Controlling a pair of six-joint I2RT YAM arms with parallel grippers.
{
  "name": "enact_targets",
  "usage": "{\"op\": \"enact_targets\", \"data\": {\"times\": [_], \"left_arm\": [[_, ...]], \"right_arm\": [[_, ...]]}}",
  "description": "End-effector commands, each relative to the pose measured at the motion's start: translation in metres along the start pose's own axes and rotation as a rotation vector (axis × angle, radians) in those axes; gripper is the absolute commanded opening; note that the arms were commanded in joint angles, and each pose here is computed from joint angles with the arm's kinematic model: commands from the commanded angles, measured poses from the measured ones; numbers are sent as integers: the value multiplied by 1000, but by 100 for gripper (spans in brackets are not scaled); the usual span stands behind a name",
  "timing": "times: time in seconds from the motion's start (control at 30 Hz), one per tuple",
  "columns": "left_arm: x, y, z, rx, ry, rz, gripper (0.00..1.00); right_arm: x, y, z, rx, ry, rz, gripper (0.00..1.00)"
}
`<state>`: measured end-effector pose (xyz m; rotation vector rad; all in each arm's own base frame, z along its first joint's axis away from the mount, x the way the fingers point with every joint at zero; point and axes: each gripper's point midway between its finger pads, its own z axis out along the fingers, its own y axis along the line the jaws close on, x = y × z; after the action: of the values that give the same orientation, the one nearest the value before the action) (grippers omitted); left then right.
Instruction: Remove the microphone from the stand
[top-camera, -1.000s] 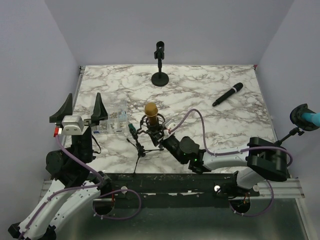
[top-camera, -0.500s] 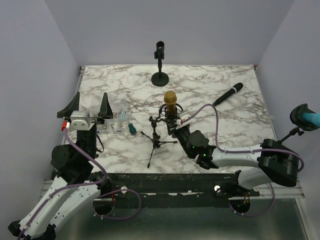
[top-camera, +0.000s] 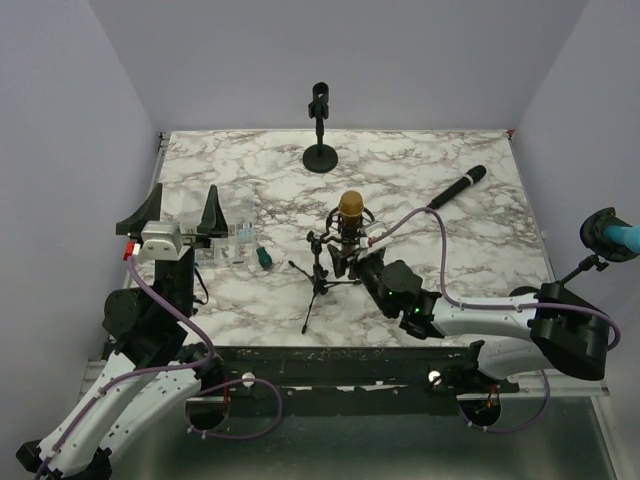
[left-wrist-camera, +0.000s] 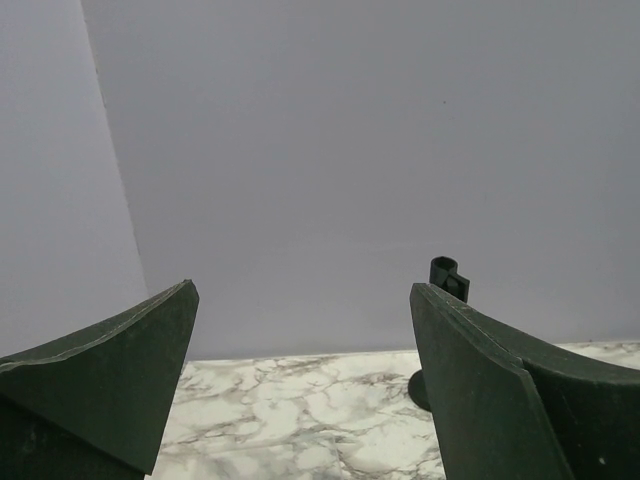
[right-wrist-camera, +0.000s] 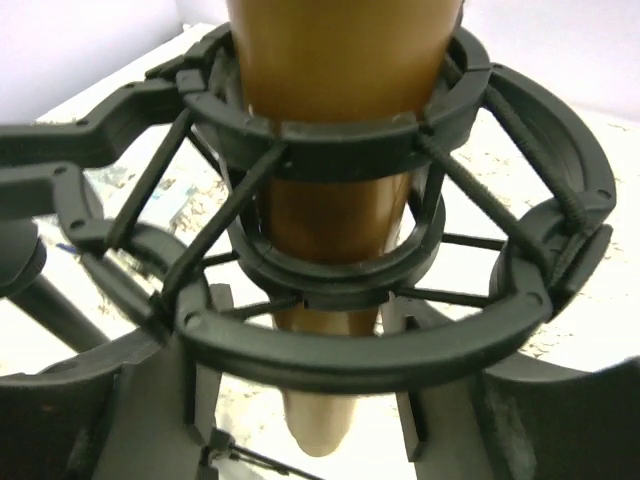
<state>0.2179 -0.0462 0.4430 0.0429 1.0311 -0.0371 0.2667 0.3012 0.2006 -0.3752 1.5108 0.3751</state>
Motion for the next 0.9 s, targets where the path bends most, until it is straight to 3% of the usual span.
{"op": "enact_targets", "data": {"times": [0.0, 0.17, 0.33, 0.63, 0.87], "left_arm": [[-7, -7, 4, 31, -10, -17, 89], [-1, -11, 6, 35, 4, -4, 89], [-2, -17, 6, 63, 6, -21, 89], [2, -24, 8, 91, 31, -22, 88], [9, -30, 9, 104, 44, -11, 89]], "right_arm": [[8, 5, -14, -53, 48, 74, 73], [15, -12, -36, -22, 101, 112, 87], [0, -36, -59, 19, 88, 141, 89], [-88, -56, -73, 43, -62, 206, 89], [-143, -34, -47, 10, -51, 175, 90]]}}
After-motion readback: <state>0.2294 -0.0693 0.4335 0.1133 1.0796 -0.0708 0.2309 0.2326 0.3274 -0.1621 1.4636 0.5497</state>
